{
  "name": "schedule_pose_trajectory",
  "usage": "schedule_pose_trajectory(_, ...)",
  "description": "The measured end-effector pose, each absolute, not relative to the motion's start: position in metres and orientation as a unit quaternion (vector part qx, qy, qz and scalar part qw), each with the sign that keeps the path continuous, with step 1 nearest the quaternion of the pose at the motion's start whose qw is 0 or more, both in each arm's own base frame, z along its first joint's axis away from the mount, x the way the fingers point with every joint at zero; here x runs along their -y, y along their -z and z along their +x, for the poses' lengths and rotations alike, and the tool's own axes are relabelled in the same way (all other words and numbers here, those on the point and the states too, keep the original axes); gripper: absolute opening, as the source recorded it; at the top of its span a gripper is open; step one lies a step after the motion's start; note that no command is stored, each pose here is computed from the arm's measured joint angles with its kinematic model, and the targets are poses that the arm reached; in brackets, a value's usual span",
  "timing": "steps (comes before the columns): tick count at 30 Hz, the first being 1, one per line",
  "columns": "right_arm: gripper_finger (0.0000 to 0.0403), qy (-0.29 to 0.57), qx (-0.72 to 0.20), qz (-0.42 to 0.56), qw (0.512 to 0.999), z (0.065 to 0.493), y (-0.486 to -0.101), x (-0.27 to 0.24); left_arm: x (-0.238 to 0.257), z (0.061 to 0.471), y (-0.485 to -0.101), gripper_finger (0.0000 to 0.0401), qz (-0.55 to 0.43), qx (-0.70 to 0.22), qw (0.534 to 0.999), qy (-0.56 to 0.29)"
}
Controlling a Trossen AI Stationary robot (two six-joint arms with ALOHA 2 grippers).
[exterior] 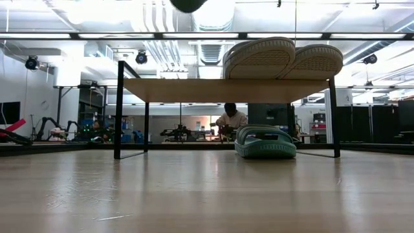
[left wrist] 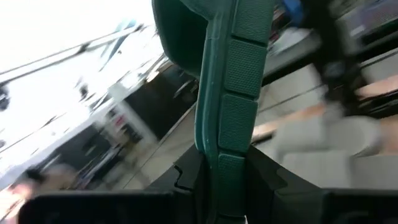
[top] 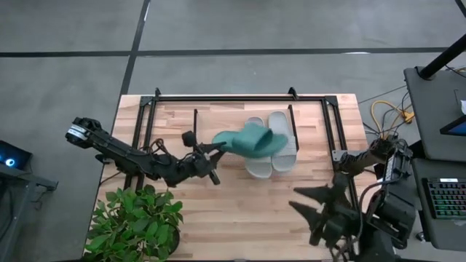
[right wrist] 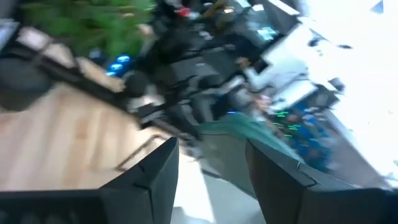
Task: Pick and place slides into the shelf
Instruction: Put the left green slides on the shelf
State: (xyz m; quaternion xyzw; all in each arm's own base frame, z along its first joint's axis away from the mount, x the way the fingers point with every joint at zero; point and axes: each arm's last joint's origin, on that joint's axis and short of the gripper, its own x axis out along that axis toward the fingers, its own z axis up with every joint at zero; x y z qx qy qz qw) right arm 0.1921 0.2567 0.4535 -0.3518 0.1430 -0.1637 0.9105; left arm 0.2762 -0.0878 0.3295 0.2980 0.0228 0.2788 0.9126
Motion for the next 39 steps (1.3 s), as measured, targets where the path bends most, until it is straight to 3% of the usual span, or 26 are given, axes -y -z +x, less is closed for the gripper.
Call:
schedule_pose_trajectory(5,0.0168,0.200,-0.121,-0.337,0.912,0.186,-0.462,-0.249,0.093,0.276,-0.332,0.0051,0.282,-0.062,0.890,-0.354)
schedule_pose_trajectory(9,0.0167,0.207,-0.112,-0.301,0.924,0.182,-0.470,-0.239,0.106,0.287,-0.336,0.0051,0.325,-0.096,0.864,-0.373)
schedule_pose_trajectory(15,0.0177,0.210,-0.110,-0.270,0.933,0.171,-0.474,-0.222,0.124,0.321,-0.332,0.0051,0.389,-0.199,0.787,-0.435)
schedule_pose_trajectory(23,0.0202,0.204,-0.130,-0.186,0.953,0.157,-0.474,-0.194,0.125,0.352,-0.335,0.0051,0.399,-0.204,0.779,-0.438)
schedule_pose_trajectory(39,0.0205,0.235,-0.129,0.032,0.963,0.145,-0.487,-0.142,0.106,0.357,-0.340,0.0051,0.389,-0.209,0.771,-0.459)
